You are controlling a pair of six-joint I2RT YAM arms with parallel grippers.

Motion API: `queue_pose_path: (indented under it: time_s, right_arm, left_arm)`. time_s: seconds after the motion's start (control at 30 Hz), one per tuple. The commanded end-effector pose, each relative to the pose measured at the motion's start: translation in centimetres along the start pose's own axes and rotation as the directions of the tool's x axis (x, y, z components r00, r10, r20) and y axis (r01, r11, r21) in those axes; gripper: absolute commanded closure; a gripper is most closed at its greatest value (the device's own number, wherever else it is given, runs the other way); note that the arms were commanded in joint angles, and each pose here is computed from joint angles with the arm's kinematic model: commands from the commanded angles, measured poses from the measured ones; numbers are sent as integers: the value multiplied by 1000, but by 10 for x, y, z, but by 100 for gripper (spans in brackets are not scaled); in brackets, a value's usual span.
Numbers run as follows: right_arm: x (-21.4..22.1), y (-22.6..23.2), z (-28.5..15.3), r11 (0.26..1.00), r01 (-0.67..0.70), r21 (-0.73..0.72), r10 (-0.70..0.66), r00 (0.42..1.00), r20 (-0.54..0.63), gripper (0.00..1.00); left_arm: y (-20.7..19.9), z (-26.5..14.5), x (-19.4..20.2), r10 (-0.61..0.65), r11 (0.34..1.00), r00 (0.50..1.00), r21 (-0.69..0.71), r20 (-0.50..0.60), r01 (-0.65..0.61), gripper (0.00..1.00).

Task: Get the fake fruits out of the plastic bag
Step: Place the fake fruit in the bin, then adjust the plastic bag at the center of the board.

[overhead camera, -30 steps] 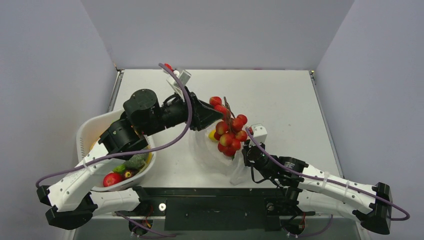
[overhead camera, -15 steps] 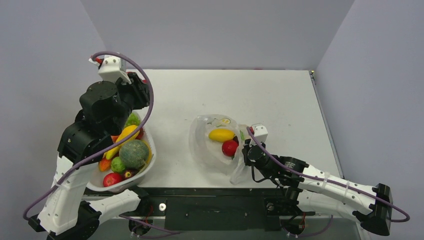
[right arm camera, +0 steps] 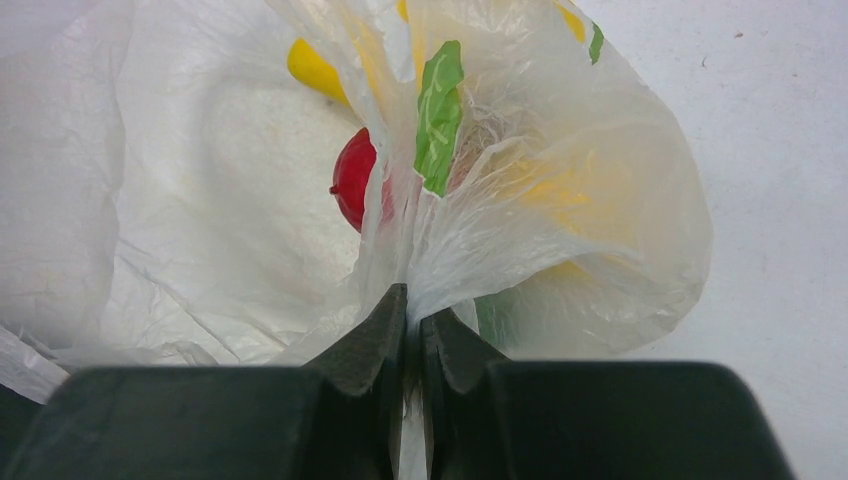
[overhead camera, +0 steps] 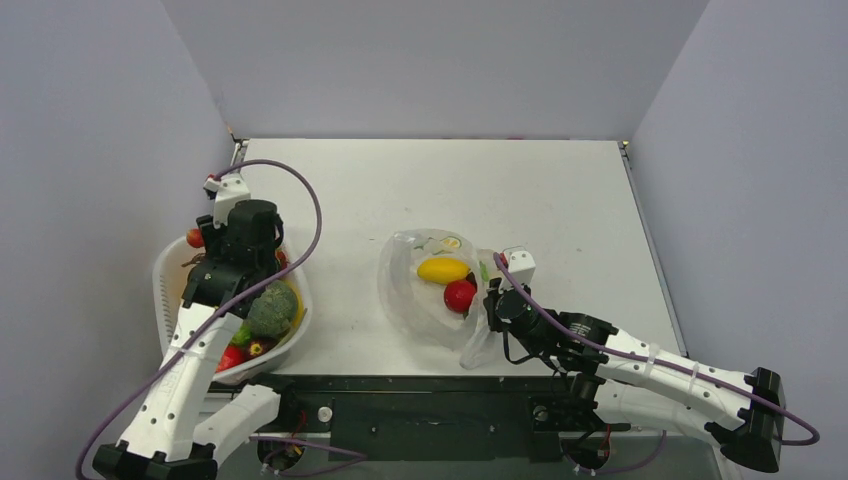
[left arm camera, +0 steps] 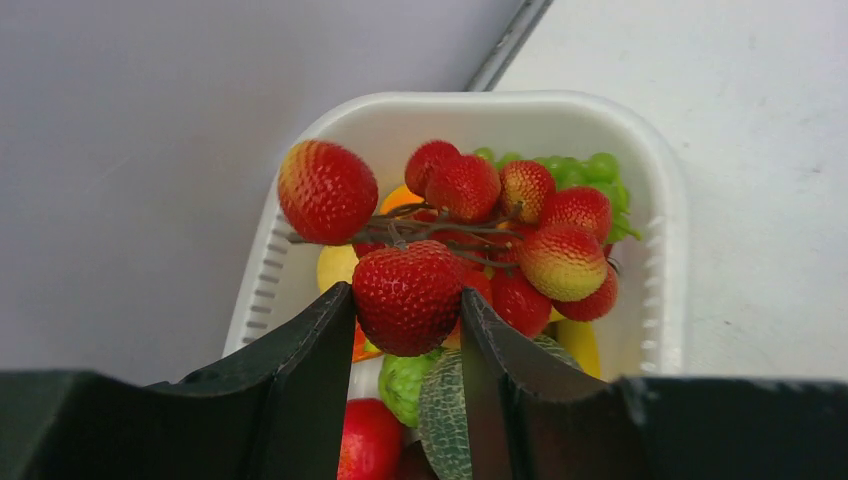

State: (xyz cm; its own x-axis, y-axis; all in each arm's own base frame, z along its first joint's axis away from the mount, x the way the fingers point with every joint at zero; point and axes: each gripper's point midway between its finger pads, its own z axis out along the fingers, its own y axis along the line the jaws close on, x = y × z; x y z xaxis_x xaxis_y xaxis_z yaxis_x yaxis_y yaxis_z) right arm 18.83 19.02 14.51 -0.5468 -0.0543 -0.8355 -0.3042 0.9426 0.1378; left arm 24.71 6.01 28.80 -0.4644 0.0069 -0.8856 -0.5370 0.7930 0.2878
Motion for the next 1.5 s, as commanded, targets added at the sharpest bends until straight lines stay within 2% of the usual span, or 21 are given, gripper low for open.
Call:
queue_pose_path:
  time_s: [0.0, 0.23, 0.37, 0.4, 0.43, 0.47, 0.5, 0.53, 0.6, 0.67, 0.77, 0.83, 0.9, 0.97, 1.03, 1.07, 1.1, 1.17, 1.23, 1.33, 1.47]
  right_arm:
    - [-9, 4, 0, 1000, -17, -16, 17, 1000, 24, 94]
    - [-11, 8, 2, 1000, -16, -22, 16, 1000, 18, 95]
    - [-10, 9, 2, 999, -18, -26, 19, 1000, 16, 95]
    - [-9, 10, 2, 999, -18, -28, 19, 1000, 13, 95]
    - [-8, 10, 3, 999, -18, -28, 18, 1000, 11, 95]
    - [-8, 10, 3, 999, -17, -29, 17, 1000, 9, 95]
    - [-8, 10, 3, 999, -17, -29, 17, 1000, 9, 95]
    - [-8, 10, 3, 999, -16, -30, 17, 1000, 9, 94]
    - [-9, 10, 3, 1000, -16, -27, 16, 1000, 12, 95]
    - [-10, 9, 3, 1000, -17, -23, 18, 1000, 15, 94]
    - [-18, 10, 3, 1000, -23, -13, 24, 999, 32, 95]
    - [-25, 11, 4, 1000, -27, 0, 27, 999, 45, 95]
    - [-34, 12, 6, 999, -32, 16, 31, 998, 63, 94]
    - [-44, 13, 9, 999, -35, 35, 32, 996, 82, 95]
    - [-53, 14, 14, 997, -37, 63, 30, 995, 100, 95]
    - [-56, 14, 16, 997, -37, 74, 29, 994, 106, 95]
    - [-62, 14, 19, 995, -40, 91, 29, 992, 119, 95]
    - [-68, 15, 23, 993, -42, 109, 27, 991, 133, 95]
    - [-73, 19, 27, 993, -47, 107, 32, 989, 144, 95]
    - [-74, 25, 33, 994, -48, 94, 34, 989, 144, 96]
    - [-77, 37, 41, 995, -62, 72, 52, 990, 135, 96]
  left_arm:
    - [33, 7, -15, -158, 978, 983, -121, 88, 168, 100]
    - [44, 24, 13, -193, 964, 980, -177, 45, 198, 100]
    - [41, 24, 26, -204, 966, 979, -158, 21, 205, 99]
    - [39, 25, 30, -204, 968, 979, -147, 9, 203, 88]
    - [38, 24, 31, -206, 969, 979, -140, 7, 204, 82]
    - [35, 23, 33, -202, 972, 979, -121, -4, 200, 68]
    - [35, 22, 33, -206, 973, 979, -111, -4, 204, 60]
    - [33, 21, 33, -211, 973, 977, -94, -10, 209, 45]
    - [29, 18, 30, -222, 973, 975, -60, -13, 221, 31]
    - [25, 14, 26, -233, 972, 972, -20, -13, 233, 27]
    - [17, 10, 19, -258, 965, 966, 37, -23, 259, 26]
    - [4, 4, 12, -286, 949, 958, 127, -36, 288, 26]
    - [-19, -5, 3, -319, 909, 947, 267, -50, 320, 26]
    - [-49, -15, -3, -341, 838, 936, 421, -92, 347, 26]
    - [-91, -34, 0, -334, 701, 924, 606, -186, 376, 29]
    - [-104, -39, 2, -330, 655, 919, 649, -216, 387, 30]
    - [-123, -50, 4, -329, 564, 905, 713, -269, 417, 30]
    - [-148, -63, 13, -314, 445, 886, 772, -341, 454, 31]
    - [-166, -76, 25, -277, 363, 877, 803, -392, 473, 31]
    - [-186, -100, 43, -172, 300, 890, 838, -422, 455, 30]
    - [-192, -138, 50, -85, 218, 912, 886, -402, 410, 30]
